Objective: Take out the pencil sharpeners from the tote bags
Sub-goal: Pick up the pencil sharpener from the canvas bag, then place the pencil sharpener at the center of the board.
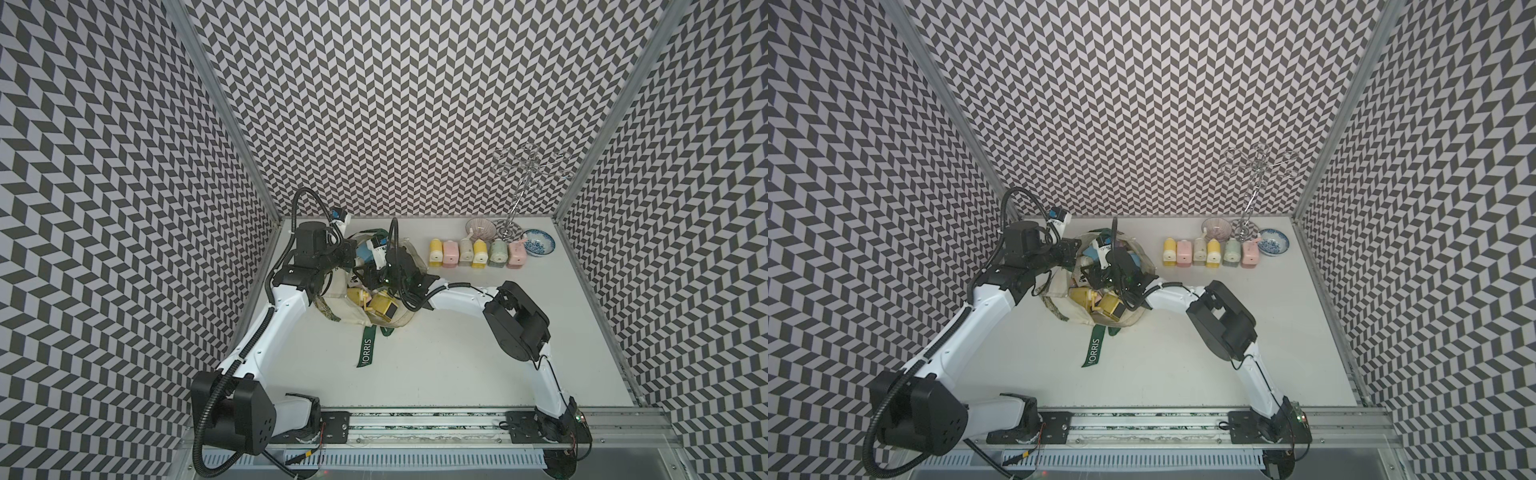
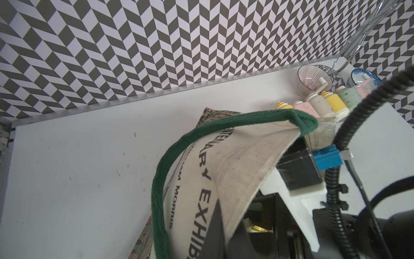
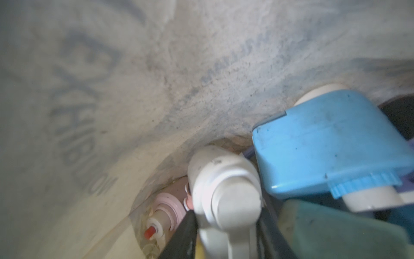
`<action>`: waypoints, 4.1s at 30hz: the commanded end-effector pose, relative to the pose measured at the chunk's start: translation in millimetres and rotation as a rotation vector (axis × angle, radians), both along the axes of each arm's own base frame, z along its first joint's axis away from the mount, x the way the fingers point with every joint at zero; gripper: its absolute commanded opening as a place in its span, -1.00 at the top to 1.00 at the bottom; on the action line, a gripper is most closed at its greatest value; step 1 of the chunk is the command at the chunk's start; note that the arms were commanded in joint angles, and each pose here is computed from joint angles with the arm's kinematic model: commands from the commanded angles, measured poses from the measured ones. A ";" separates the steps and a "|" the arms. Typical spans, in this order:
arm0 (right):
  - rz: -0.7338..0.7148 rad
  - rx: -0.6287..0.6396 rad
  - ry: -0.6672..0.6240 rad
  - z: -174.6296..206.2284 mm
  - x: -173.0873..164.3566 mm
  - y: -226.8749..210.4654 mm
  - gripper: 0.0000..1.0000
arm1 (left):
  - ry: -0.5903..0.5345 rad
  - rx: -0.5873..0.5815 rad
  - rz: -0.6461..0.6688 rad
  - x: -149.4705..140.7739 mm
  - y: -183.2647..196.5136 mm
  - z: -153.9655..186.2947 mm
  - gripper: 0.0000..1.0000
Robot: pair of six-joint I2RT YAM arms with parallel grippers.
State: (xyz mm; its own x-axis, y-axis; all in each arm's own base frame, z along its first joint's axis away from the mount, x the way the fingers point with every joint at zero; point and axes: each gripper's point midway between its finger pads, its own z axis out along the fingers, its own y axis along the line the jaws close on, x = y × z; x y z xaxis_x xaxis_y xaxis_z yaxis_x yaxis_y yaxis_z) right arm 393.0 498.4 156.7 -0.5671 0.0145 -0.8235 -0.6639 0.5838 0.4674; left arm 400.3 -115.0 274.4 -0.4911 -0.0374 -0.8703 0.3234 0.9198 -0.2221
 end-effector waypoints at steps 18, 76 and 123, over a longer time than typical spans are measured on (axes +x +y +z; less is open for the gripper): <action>0.098 -0.011 -0.060 26.4 -32.3 -9.6 0.82 | -0.174 -0.059 -0.067 0.7 -15.4 56.6 1.00; -0.782 0.038 0.385 -44.0 -17.9 -501.7 0.96 | -0.166 -0.030 -0.058 1.9 -20.4 47.9 1.00; -0.904 0.033 0.215 12.6 -11.0 -537.5 -0.16 | -0.171 -0.027 -0.060 1.4 -20.8 49.0 1.00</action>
